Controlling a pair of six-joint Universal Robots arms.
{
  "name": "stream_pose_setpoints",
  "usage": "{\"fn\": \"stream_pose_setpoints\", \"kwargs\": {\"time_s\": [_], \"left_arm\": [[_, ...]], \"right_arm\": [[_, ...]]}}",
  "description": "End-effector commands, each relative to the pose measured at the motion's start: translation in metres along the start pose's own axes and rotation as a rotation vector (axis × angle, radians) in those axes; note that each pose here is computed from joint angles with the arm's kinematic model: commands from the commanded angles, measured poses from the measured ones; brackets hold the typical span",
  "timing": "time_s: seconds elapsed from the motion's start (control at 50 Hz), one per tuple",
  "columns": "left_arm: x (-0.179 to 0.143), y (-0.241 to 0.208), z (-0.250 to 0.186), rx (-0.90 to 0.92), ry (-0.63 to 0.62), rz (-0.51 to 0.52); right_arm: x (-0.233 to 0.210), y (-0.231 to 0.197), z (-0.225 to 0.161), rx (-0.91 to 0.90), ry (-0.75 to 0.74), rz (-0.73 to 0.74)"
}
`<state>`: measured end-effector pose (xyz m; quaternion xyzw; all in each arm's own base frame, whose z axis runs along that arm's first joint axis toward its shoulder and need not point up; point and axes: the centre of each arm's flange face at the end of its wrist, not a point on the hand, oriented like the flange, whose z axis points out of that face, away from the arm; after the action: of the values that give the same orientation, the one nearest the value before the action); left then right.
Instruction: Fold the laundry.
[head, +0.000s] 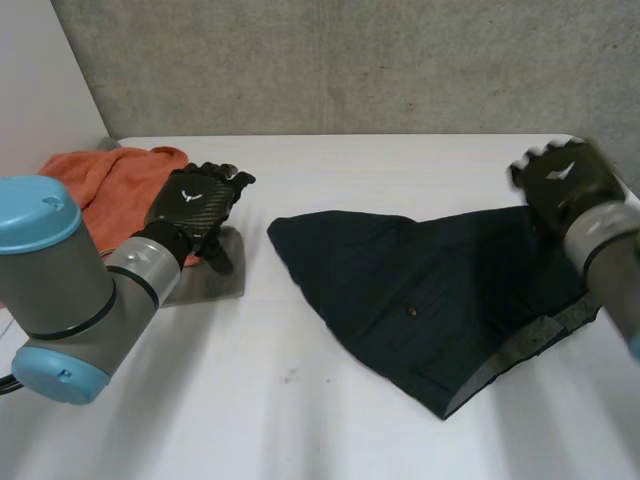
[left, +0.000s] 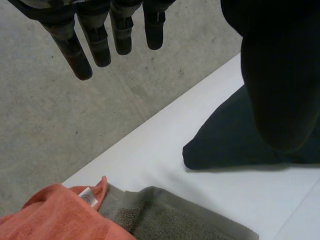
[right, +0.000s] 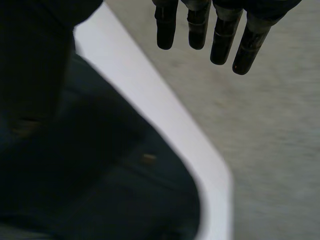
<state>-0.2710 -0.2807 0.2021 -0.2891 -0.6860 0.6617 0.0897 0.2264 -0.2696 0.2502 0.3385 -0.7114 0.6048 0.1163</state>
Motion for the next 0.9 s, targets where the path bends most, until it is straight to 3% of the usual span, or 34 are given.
{"fn": "stream_pose_setpoints", "kwargs": {"time_s": [0.02, 0.22, 0.54, 0.9], "left_arm": [[0.006, 0.003, 0.002, -0.006, 0.012, -0.005], [0.011, 0.004, 0.001, -0.009, 0.023, -0.005], [0.012, 0.008, -0.001, -0.023, 0.023, -0.009], [0.013, 0.008, -0.001, -0.022, 0.028, -0.007]], "right_arm": [[-0.053, 0.014, -0.039, -0.096, -0.194, 0.192], [-0.099, 0.048, -0.047, -0.22, -0.298, 0.343], [-0.13, 0.067, -0.044, -0.197, -0.321, 0.338], [-0.127, 0.076, -0.034, -0.197, -0.248, 0.297]]}}
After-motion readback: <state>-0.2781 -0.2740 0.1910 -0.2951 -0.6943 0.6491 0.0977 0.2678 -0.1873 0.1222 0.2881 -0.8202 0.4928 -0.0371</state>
